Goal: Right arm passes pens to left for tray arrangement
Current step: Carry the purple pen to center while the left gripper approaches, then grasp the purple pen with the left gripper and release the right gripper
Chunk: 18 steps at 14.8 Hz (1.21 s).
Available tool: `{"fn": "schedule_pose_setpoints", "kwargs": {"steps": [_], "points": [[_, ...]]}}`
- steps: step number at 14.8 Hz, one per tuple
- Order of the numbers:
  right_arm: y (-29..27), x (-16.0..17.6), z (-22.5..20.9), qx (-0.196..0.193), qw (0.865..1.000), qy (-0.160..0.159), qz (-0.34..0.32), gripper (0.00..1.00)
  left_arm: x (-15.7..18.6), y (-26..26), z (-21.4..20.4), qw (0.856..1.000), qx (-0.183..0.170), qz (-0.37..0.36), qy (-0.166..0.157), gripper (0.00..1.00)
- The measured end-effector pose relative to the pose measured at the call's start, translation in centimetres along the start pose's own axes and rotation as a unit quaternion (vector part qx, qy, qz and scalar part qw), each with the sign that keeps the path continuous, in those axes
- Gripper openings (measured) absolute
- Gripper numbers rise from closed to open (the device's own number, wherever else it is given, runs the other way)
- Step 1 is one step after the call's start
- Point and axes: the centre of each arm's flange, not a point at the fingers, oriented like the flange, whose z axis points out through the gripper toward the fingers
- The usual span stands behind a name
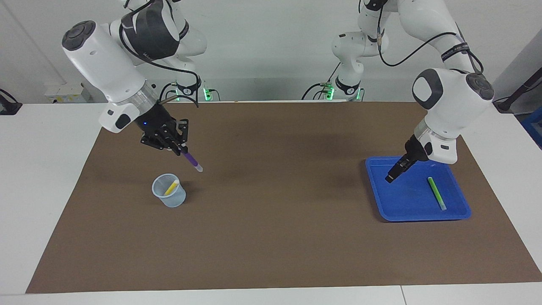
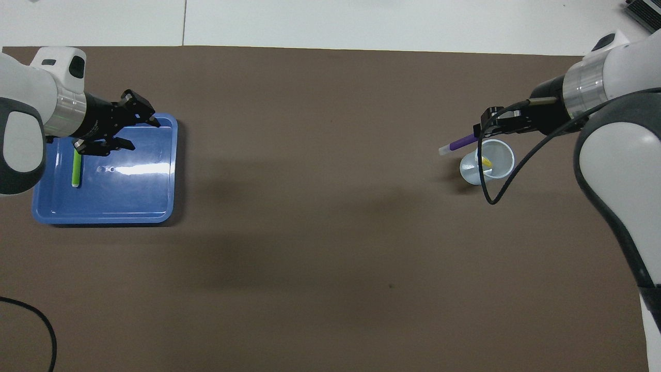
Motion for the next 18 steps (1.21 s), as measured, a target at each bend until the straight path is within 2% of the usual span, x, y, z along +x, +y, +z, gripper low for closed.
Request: {"fn": "schedule_pose_setpoints", "kwargs": {"steps": [3,5,10,13,15,18], "points": [[-2.7,0.0,0.5,0.040,0.995,0.004,0.087,0.19,-3.8,3.1,-0.3,0.998,-0.011,-0.048,-0.030,0.74],[-5.6,-0.1,1.2,0.069,0.986,0.009,0.151,0.19,-7.6,6.6,0.5,0.994,-0.017,-0.100,-0.052,0.75],[-12.4,-1.0,2.6,0.139,0.945,-0.010,0.296,0.19,-16.7,13.0,1.9,0.971,0.000,-0.226,-0.079,0.80],[-14.6,-1.4,3.4,0.148,0.931,-0.011,0.333,0.19,-19.3,15.2,1.9,0.942,-0.024,-0.316,-0.109,0.80],[-15.6,-1.7,4.1,0.149,0.930,-0.012,0.337,0.19,-20.2,16.4,1.0,0.918,-0.047,-0.374,-0.126,0.80],[-15.9,-1.8,4.9,0.148,0.929,-0.012,0.339,0.19,-20.3,17.8,-1.2,0.887,-0.081,-0.436,-0.132,0.80]]}}
